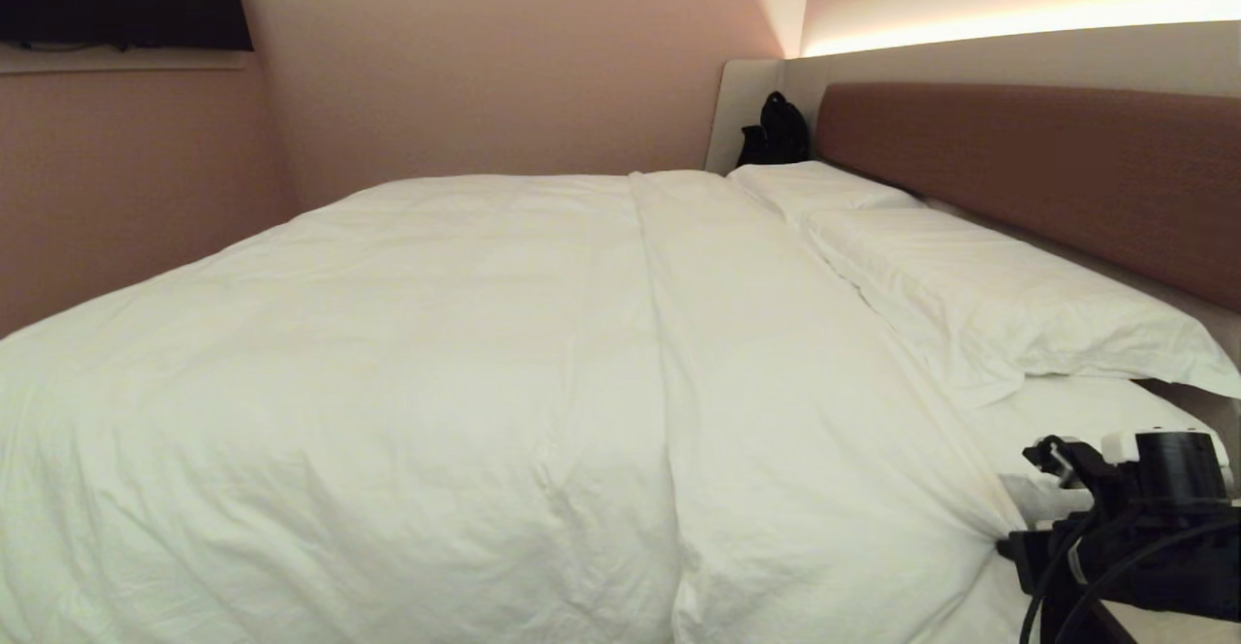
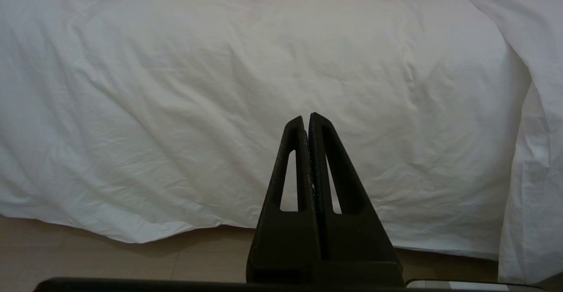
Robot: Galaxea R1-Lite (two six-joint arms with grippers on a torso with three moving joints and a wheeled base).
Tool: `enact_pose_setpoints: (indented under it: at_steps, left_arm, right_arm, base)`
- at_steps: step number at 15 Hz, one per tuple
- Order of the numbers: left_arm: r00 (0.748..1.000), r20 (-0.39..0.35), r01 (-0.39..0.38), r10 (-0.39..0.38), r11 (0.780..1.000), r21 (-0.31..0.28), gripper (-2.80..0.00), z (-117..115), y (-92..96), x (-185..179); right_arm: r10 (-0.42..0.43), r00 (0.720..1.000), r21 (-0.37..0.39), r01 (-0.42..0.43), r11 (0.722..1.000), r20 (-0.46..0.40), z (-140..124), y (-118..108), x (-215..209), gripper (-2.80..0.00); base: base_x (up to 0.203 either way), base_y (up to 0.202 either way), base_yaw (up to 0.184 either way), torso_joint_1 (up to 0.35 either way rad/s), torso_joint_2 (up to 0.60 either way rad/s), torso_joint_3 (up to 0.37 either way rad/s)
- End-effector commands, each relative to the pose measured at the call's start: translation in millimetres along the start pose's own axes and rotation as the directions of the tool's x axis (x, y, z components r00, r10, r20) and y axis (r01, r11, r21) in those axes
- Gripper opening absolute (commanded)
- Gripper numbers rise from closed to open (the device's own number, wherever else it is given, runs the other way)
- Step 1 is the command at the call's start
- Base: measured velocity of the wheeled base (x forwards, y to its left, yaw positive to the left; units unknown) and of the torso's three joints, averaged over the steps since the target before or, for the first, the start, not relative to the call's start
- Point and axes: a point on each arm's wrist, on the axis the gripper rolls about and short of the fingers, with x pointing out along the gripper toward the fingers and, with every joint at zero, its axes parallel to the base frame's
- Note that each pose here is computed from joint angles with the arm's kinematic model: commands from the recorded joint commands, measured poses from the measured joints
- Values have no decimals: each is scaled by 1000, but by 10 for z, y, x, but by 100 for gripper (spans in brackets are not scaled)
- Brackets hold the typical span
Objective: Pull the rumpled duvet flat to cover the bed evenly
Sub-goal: Flatten the corners of the folded blanket
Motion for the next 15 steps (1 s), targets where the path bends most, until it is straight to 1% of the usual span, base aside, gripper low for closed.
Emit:
enact_pose_setpoints:
  at_steps: [1,4,6,12,14,15]
  left_arm:
    - [1000,-2,0,0,1000,1,-280,0,0,1]
    - [1000,-2,1,-1,1000,6,-280,0,0,1]
    - [1000,-2,1,-1,1000,8,-280,0,0,1]
    - [1000,-3,1,-1,1000,14,-280,-4,0,2]
    - [1000,-3,1,-1,1000,14,-280,-4,0,2]
    - [1000,-3,1,-1,1000,14,-280,-4,0,2]
  right_arm:
    - [-9,1000,-1,9,1000,-30,-57,-39,-13,-280]
    - [-15,999,-1,15,1000,-37,-77,-68,-11,-280]
    - [-15,998,3,15,1000,-57,-132,-70,-12,-280]
    - [-15,998,3,15,1000,-57,-125,-76,-1,-280]
    - [-13,998,-1,13,1000,-69,-147,-74,11,-280]
    - [-8,997,-19,7,1000,-77,-169,-69,7,-280]
  base:
    - [0,0,0,0,0,0]
    - [0,0,0,0,0,0]
    - [0,0,0,0,0,0]
    - [0,0,0,0,0,0]
    - [0,0,0,0,0,0]
    - [0,0,0,0,0,0]
